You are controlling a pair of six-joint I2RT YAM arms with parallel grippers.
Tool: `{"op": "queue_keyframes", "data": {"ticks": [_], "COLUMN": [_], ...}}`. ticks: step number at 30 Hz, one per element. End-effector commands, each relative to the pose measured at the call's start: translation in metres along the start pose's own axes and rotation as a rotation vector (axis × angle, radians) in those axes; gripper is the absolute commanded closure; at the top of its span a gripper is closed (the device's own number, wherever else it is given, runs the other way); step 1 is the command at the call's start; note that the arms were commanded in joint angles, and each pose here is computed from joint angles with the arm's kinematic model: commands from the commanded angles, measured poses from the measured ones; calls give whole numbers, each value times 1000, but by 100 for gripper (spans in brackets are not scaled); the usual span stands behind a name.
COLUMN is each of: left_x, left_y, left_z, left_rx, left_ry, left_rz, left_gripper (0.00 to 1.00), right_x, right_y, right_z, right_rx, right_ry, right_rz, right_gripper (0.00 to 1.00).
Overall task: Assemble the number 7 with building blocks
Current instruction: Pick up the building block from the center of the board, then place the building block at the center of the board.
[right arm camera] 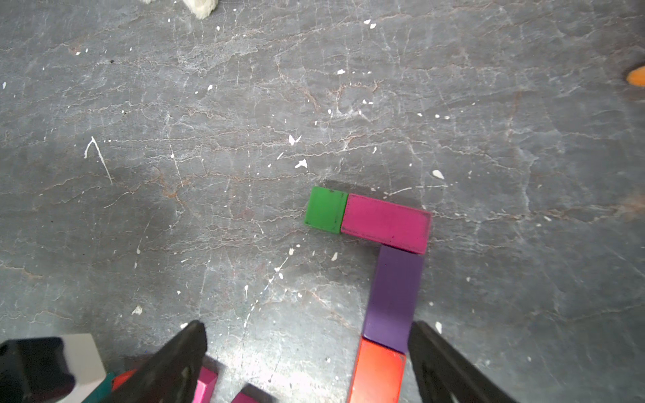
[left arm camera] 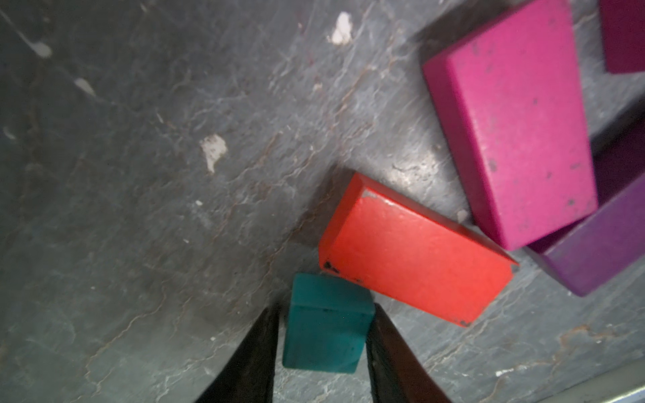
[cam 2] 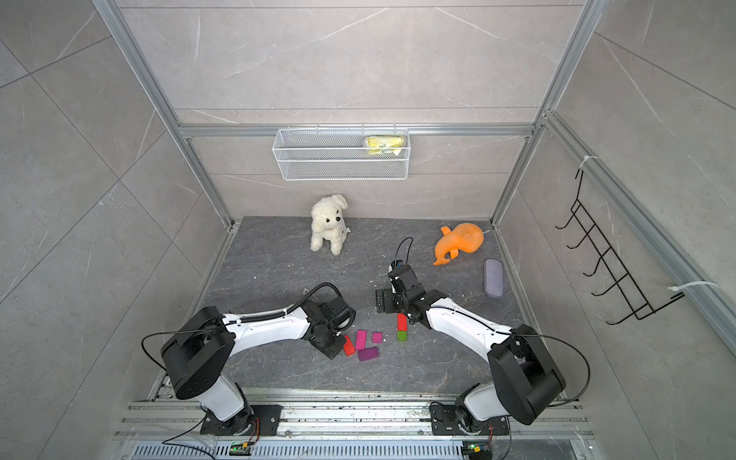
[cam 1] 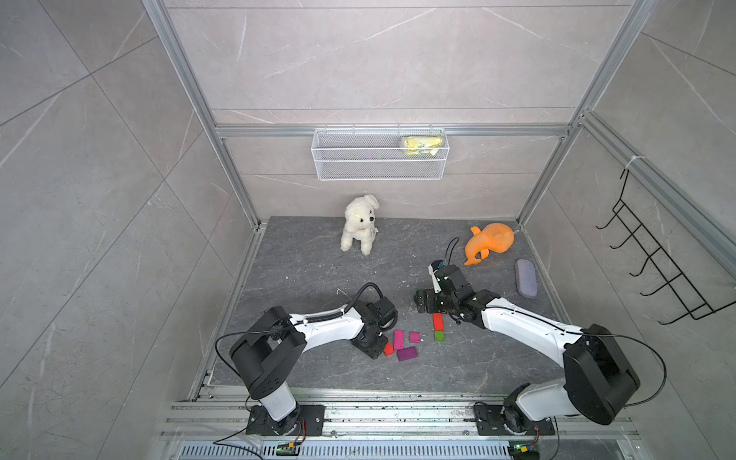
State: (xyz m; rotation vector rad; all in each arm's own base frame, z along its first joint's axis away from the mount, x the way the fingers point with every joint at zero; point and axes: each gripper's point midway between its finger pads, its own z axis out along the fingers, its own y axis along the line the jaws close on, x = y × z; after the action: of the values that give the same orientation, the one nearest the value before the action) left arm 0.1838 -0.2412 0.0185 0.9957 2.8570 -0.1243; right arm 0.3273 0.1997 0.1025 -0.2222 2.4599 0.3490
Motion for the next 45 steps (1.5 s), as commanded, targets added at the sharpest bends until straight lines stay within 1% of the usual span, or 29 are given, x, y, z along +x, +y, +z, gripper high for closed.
{"op": "queue_keyframes", "data": {"ticks": [1, 7, 12, 20, 25, 29, 34, 39, 45], "left_x": [-6, -6, -5, -18, -31, -44, -56, -70, -84], "left_y": [-2, 3, 10, 30, 51, 64, 84, 102, 112], "left_z": [-5, -5, -13, -46, -62, -71, -76, -70, -48], "left_rx": [-3, -29, -55, -154, -201, -164, -144, -96, -76], "left_ry": [-8, -16, -48, -131, -181, -229, -258, -264, -192], "left_rz": [11, -8, -57, -135, -199, -251, -291, -350, -374], "left_gripper": [59, 69, 77, 83, 85, 86, 86, 86, 86], "right_x": [4, 5, 5, 2, 4, 6, 9, 14, 21], "right_y": [-6, -8, -7, -1, 5, 9, 9, 14, 15], "right_z": [-4, -5, -5, -11, -11, -11, -13, -15, -16], "right_rx": [16, 19, 13, -13, -51, -75, -80, -106, -115], "right_ry": [3, 7, 13, 11, 22, 32, 36, 54, 66], "right_rz": [-8, 0, -6, 2, 26, 40, 61, 80, 81], "right_gripper": [7, 7, 8, 9, 10, 12, 15, 20, 22]}}
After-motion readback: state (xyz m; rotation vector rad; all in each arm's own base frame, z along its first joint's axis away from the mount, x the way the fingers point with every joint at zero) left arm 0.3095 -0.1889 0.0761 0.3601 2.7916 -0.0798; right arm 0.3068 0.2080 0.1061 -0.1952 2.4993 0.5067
